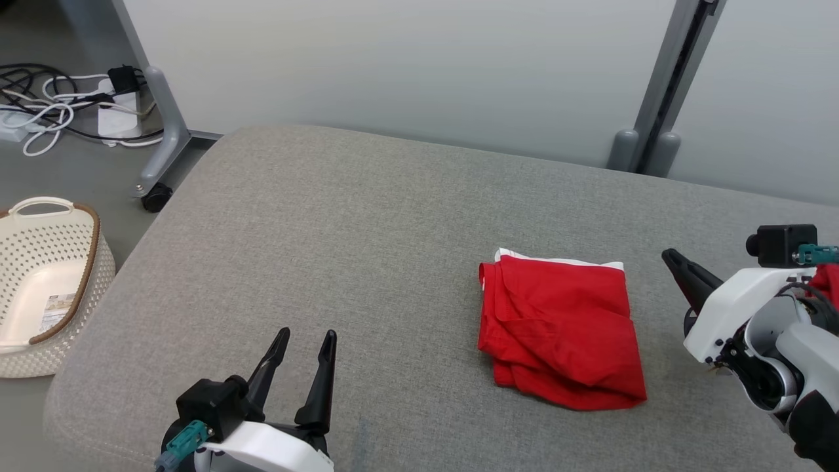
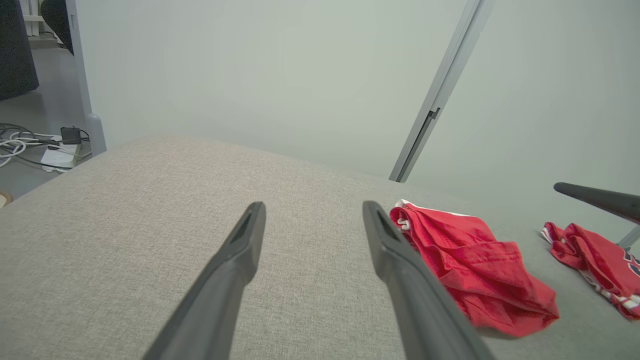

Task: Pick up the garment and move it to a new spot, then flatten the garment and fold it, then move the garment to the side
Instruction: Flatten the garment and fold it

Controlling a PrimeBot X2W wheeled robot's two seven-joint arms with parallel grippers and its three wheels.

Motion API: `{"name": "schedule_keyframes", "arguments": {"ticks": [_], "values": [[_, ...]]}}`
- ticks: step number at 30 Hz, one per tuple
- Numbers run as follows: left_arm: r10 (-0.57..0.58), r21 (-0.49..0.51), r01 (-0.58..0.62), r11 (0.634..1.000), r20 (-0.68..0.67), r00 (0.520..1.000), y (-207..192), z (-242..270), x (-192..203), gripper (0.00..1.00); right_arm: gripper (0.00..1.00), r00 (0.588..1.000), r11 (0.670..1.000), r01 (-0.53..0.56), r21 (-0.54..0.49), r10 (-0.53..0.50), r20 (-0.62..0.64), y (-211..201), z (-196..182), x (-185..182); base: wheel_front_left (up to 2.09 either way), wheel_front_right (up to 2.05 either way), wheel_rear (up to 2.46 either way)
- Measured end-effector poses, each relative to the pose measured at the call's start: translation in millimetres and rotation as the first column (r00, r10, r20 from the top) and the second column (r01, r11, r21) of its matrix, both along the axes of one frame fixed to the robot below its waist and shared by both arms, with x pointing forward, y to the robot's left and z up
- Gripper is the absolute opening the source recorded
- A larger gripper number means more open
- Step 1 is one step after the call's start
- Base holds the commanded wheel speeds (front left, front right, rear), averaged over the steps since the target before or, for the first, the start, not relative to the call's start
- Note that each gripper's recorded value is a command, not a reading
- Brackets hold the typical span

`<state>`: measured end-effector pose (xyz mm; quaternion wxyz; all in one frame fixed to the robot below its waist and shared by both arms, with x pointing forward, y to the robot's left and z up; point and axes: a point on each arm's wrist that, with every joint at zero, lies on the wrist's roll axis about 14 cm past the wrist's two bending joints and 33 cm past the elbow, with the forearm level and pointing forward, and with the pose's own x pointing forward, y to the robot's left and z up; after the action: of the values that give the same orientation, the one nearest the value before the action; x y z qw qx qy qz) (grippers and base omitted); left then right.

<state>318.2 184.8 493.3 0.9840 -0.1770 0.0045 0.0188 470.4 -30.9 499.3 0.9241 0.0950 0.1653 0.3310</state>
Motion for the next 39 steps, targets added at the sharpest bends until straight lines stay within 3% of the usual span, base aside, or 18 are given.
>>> {"name": "schedule_keyframes", "arguments": {"ticks": [5,10,17,26,32,39], "values": [[-0.019,-0.001,0.019,1.0,0.004,1.0,-5.7,1.4,3.9,1.0,0.0,0.999,1.0,0.02,-0.005,-0.02,-0.044,-8.3,-14.8,-8.9,0.0,0.0,0.0],[-0.008,0.006,0.008,1.0,0.001,1.0,-0.8,1.0,0.4,1.0,0.0,0.991,0.999,-0.035,0.0,0.035,-0.128,21.0,-37.4,-28.4,0.0,0.0,0.0],[0.046,0.013,-0.046,0.999,-0.001,0.999,15.2,1.7,-11.3,1.0,0.0,0.96,0.983,-0.182,0.025,0.183,-0.212,85.8,-55.8,-65.0,0.0,0.0,0.0],[0.098,0.013,-0.098,0.995,0.004,0.995,29.2,2.7,-25.7,1.0,0.0,0.906,0.931,-0.343,0.124,0.363,-0.218,151.2,-56.2,-130.8,0.0,0.0,0.0],[0.084,0.016,-0.084,0.996,0.01,0.996,25.8,5.0,-23.3,1.0,0.0,0.931,0.932,-0.33,0.152,0.348,-0.113,143.6,-32.9,-122.6,0.0,0.0,0.0],[0.021,0.013,-0.022,1.0,0.017,1.0,7.4,6.6,-14.7,1.0,0.0,0.976,0.957,-0.216,0.192,0.214,0.034,95.6,9.7,-87.5,0.0,0.0,0.0]]}}
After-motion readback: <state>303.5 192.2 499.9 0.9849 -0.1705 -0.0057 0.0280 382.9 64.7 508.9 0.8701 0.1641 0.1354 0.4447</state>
